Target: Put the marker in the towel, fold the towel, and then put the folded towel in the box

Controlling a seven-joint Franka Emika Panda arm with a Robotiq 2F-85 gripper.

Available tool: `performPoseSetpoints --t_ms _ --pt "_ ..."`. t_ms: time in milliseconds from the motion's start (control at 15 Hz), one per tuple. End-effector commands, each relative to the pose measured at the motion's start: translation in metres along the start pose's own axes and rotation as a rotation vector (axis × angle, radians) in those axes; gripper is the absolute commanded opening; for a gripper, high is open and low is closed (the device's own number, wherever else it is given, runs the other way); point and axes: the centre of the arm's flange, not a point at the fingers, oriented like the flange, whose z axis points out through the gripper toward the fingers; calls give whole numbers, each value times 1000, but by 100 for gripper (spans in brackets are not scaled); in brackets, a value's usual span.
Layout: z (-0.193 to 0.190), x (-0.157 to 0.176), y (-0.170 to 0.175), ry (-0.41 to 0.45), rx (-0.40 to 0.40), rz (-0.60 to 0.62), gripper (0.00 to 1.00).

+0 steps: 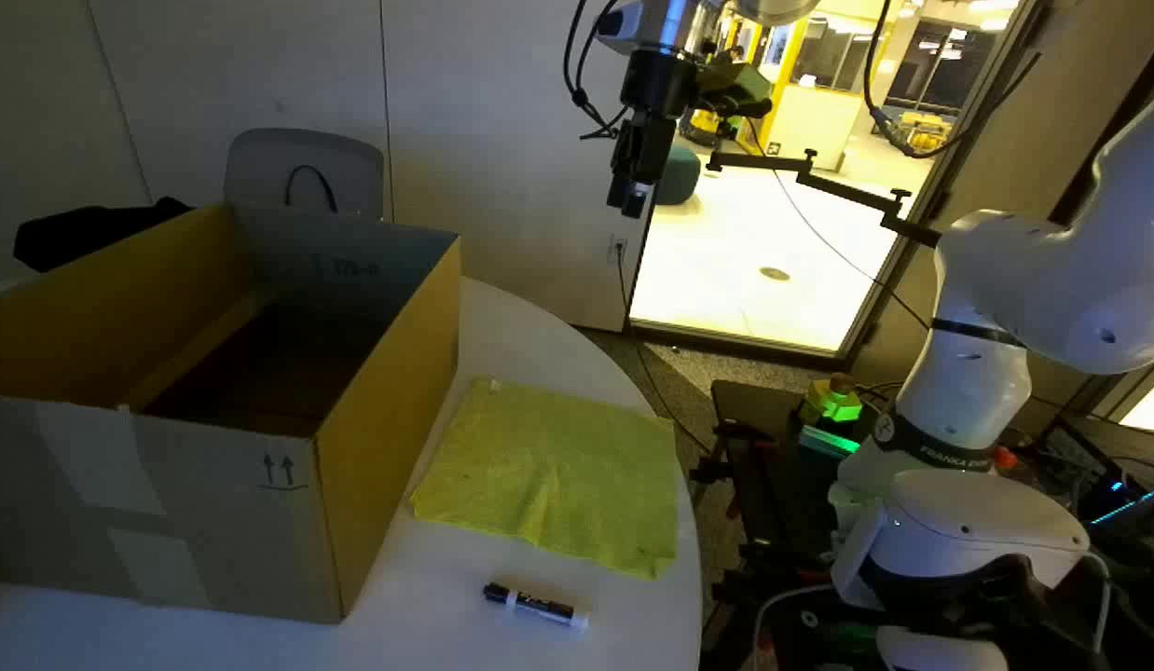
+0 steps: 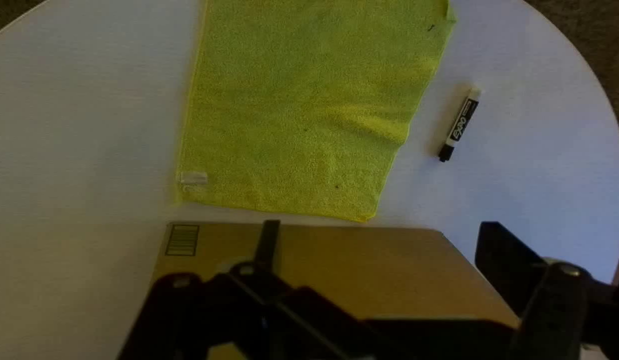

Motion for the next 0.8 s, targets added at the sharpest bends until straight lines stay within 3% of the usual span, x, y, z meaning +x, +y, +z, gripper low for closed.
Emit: performPoseSetpoints --t_ms 0,267,467,733 --pt "-2 1 0 4 -2 0 100" --pt "25 12 -12 -24 -10 -30 100" --pt "84 26 -43 -58 -30 -85 100" --pt "185 36 -104 -106 58 -223 100"
